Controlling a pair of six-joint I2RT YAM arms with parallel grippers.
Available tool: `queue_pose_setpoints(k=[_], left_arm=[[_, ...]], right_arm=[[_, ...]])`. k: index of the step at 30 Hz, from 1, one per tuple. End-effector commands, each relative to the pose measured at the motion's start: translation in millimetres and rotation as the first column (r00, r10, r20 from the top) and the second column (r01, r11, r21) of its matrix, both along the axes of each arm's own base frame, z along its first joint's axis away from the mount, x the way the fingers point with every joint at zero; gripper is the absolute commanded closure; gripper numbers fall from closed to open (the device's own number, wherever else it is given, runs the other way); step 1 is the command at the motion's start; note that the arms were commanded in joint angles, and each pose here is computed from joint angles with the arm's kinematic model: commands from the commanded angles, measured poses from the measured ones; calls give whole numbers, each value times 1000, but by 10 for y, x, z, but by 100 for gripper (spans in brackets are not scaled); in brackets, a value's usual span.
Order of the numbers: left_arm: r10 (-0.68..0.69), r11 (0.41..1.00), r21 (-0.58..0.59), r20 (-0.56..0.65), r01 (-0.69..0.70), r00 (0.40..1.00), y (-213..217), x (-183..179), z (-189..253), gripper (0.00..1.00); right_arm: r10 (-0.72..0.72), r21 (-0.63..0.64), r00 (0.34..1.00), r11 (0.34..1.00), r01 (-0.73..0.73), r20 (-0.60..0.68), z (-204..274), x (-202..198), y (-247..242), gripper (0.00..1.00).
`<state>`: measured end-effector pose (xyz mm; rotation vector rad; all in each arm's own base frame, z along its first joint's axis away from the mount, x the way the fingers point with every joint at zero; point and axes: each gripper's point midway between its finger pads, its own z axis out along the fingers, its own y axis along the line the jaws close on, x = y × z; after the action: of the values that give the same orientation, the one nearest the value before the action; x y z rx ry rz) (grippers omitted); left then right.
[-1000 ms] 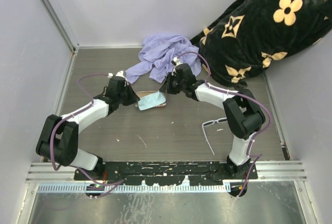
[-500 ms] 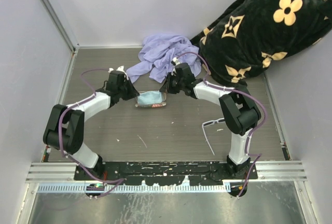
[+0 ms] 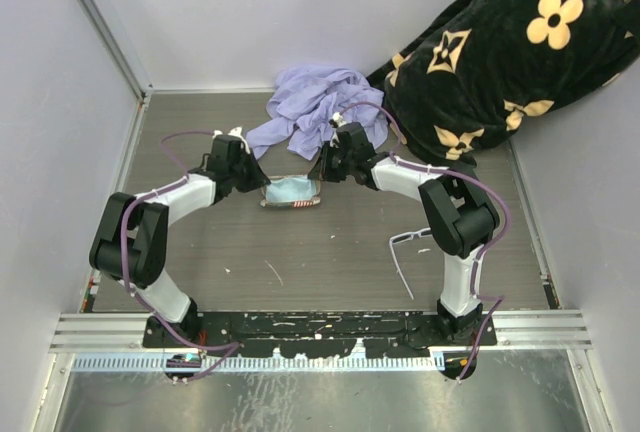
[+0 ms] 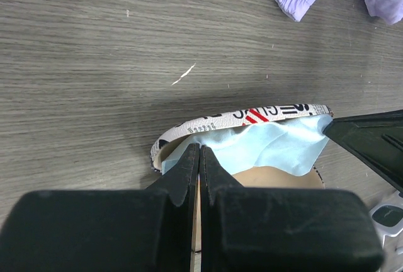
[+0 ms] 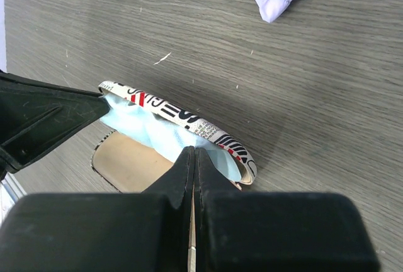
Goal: Organize the sunglasses
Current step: Place the glasses cleaning cloth in the sunglasses case.
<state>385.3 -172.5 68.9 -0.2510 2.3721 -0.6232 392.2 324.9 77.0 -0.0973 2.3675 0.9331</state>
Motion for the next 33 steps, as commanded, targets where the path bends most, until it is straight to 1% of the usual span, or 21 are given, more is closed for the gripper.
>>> queue_pose_setpoints(k=[1,17,22,23,25,29,33], left_arm=[[-8,1000,-22,96,10,995,-29,223,264,100],[-6,1000,-28,93,8,996,-7,263,257,100],[0,1000,-26,93,3,996,3,273,272,100],[1,1000,-27,95,1,996,2,274,281,99],[4,1000,-30,98,-1,995,1,281,299,92],[10,999,-31,100,-7,995,7,291,313,83],[11,1000,-29,100,-8,995,15,289,316,82]], right_arm=[[0,30,998,1000,-2,68,222,158,45,100],[-7,21,997,1000,6,71,217,157,14,100],[-7,21,998,1000,6,70,217,158,9,98],[-7,21,997,1000,6,71,221,161,9,97],[-6,22,997,1000,5,72,225,159,9,97],[-6,23,997,1000,4,72,232,157,9,94],[-6,24,997,1000,4,75,246,158,9,91]])
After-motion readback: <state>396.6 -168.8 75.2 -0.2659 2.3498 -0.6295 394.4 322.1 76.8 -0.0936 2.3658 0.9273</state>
